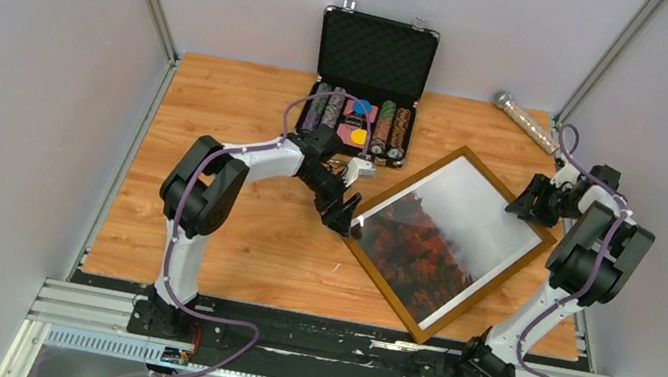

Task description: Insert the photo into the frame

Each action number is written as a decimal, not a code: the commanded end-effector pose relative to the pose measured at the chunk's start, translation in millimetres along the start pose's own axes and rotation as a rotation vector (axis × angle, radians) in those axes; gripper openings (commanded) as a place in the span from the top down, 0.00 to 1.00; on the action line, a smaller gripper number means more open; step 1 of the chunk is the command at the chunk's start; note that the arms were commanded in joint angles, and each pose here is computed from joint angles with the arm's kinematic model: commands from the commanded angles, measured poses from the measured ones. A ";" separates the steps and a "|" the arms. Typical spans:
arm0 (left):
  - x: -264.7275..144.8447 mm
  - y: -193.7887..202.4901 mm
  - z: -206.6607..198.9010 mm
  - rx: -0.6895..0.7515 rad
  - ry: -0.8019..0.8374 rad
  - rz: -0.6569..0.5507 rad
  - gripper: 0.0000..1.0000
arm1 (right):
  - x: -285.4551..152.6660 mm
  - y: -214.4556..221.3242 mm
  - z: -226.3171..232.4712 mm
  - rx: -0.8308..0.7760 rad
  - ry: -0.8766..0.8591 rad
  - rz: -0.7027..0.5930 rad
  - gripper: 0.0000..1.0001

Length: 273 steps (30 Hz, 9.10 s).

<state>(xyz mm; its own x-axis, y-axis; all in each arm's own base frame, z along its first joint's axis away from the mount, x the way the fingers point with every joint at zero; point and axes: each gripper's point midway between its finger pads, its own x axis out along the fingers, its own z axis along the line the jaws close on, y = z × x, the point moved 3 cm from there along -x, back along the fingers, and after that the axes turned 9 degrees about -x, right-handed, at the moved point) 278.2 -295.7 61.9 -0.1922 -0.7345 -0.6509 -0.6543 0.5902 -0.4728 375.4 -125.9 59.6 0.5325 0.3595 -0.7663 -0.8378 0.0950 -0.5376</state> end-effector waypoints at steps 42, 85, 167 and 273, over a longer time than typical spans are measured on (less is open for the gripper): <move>11.4 32.6 15.6 -0.062 -0.229 0.087 0.00 | -25.4 64.5 -33.2 0.245 0.107 0.053 0.47; 13.3 30.6 20.8 -0.062 -0.249 0.082 0.00 | -73.9 114.0 -16.2 0.079 0.348 0.036 0.47; 20.2 45.0 6.0 -0.045 -0.135 0.134 0.00 | 81.0 -66.9 126.8 -0.261 -0.082 0.022 0.50; -346.6 45.5 -58.1 -0.210 -1.006 -0.810 0.00 | -162.0 6.9 127.4 -0.220 0.404 -0.433 0.00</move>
<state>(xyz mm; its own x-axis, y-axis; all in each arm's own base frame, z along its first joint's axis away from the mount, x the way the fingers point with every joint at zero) 287.1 -46.6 267.2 0.8263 -0.3104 -0.4700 -0.4918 0.0088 -0.8706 278.2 -63.2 216.7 0.8243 -0.0003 -0.5661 -0.5651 -0.0626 -0.8227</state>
